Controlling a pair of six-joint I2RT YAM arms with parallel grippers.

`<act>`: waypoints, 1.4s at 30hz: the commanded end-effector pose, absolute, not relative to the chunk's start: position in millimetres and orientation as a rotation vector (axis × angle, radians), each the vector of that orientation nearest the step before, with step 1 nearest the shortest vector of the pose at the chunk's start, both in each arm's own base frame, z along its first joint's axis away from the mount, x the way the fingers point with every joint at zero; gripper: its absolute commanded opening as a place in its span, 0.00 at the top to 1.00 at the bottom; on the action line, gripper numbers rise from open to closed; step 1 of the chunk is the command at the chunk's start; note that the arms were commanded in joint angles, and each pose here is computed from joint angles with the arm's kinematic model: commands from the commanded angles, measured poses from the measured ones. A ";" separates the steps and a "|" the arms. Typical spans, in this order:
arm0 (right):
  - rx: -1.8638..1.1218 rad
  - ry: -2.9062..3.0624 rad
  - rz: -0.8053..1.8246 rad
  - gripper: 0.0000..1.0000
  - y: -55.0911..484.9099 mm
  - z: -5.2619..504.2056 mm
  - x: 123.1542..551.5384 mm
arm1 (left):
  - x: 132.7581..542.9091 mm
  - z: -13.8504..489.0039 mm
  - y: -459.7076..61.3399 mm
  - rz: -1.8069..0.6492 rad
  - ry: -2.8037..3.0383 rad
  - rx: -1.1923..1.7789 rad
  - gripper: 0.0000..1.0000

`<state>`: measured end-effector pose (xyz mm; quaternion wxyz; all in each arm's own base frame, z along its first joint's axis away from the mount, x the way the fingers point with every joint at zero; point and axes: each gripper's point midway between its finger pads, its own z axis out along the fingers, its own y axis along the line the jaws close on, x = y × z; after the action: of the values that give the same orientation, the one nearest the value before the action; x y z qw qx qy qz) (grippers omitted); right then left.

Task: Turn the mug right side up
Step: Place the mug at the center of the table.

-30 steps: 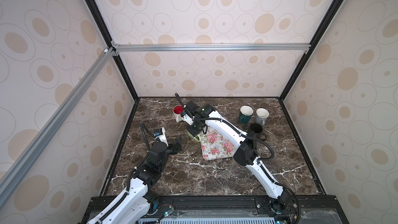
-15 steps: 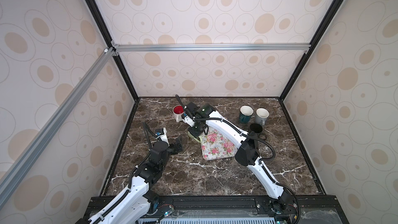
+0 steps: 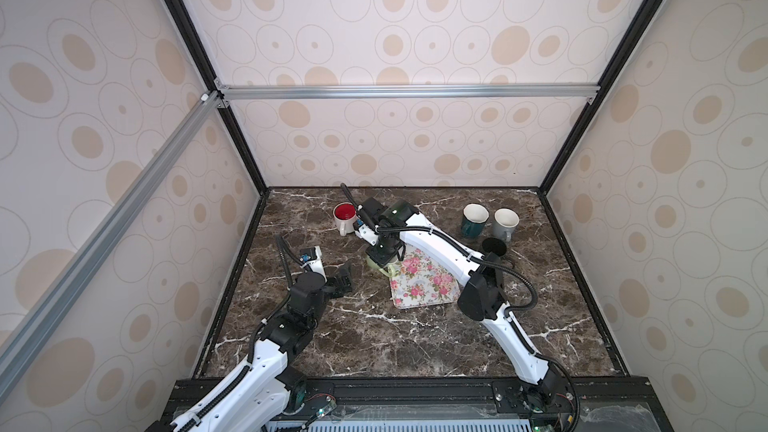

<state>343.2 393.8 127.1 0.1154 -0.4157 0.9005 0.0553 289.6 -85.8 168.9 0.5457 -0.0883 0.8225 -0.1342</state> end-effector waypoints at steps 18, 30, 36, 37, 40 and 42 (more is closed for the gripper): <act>-1.303 2.625 0.126 1.00 398.2 127.7 331.2 | 292.5 173.7 -82.7 -0.314 1.935 -0.236 0.02; -1.277 2.592 0.126 0.62 405.5 125.7 340.0 | 293.3 171.4 -83.2 -0.309 1.944 -0.230 0.02; -1.268 2.570 0.147 0.49 409.0 129.4 342.0 | 293.5 171.3 -83.8 -0.308 1.946 -0.225 0.02; -1.265 2.565 0.154 0.48 409.8 130.5 342.3 | 293.4 170.5 -83.5 -0.306 1.947 -0.225 0.02; -1.250 2.551 0.164 0.45 411.1 132.1 345.3 | 292.9 169.1 -83.1 -0.306 1.949 -0.227 0.02; -1.240 2.546 0.162 0.45 411.1 133.6 347.3 | 292.4 168.1 -83.2 -0.306 1.951 -0.226 0.02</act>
<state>347.0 412.7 121.2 0.1393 -0.4317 0.8894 0.0560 290.6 -86.1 163.4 0.5386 -0.0885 0.8277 -0.1303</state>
